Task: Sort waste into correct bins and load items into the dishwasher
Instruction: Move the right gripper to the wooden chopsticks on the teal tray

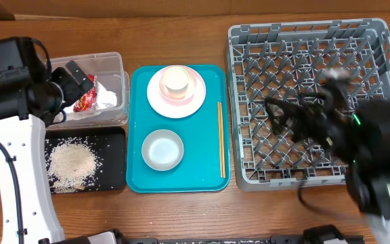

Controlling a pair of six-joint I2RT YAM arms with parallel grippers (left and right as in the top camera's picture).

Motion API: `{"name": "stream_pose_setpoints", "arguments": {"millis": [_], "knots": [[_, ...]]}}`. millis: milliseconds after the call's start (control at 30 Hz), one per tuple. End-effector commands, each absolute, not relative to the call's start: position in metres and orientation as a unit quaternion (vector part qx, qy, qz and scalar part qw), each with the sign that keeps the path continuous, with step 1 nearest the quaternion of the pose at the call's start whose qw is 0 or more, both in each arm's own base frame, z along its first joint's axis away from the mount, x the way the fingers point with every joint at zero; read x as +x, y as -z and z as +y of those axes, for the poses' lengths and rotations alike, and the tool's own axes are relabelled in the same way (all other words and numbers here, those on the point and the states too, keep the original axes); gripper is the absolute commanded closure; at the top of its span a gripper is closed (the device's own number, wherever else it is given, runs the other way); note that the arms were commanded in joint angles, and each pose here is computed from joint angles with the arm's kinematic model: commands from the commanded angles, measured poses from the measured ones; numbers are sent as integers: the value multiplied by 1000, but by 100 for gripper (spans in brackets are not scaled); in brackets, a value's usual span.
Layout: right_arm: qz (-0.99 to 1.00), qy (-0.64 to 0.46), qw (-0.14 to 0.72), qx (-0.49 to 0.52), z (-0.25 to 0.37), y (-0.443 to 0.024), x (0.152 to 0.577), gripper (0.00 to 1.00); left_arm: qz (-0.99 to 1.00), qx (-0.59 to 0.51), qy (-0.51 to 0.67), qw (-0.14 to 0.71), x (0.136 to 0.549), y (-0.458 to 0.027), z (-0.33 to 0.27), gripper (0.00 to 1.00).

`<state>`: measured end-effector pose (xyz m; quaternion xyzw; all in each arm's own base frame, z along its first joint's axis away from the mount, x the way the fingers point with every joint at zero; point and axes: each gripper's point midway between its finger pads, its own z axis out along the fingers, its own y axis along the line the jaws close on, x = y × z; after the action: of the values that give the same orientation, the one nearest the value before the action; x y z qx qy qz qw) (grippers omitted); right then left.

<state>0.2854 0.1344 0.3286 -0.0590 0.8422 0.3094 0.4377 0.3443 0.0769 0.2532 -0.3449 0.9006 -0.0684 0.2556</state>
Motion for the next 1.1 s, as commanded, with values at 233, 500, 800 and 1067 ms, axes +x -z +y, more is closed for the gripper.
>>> {"name": "stream_pose_setpoints", "arguments": {"millis": [233, 500, 800, 1067], "knots": [[908, -280, 238, -202, 292, -208, 295, 0, 895, -355, 25, 268, 336, -262, 94, 0], [911, -288, 183, -233, 336, -147, 295, 0, 895, -355, 25, 268, 336, -262, 94, 0], [960, -134, 233, -82, 285, -117, 335, 84, 895, -355, 25, 268, 336, -262, 93, 0], [973, -68, 221, -3, 251, -89, 327, 85, 895, -355, 25, 268, 336, -262, 93, 0]]}}
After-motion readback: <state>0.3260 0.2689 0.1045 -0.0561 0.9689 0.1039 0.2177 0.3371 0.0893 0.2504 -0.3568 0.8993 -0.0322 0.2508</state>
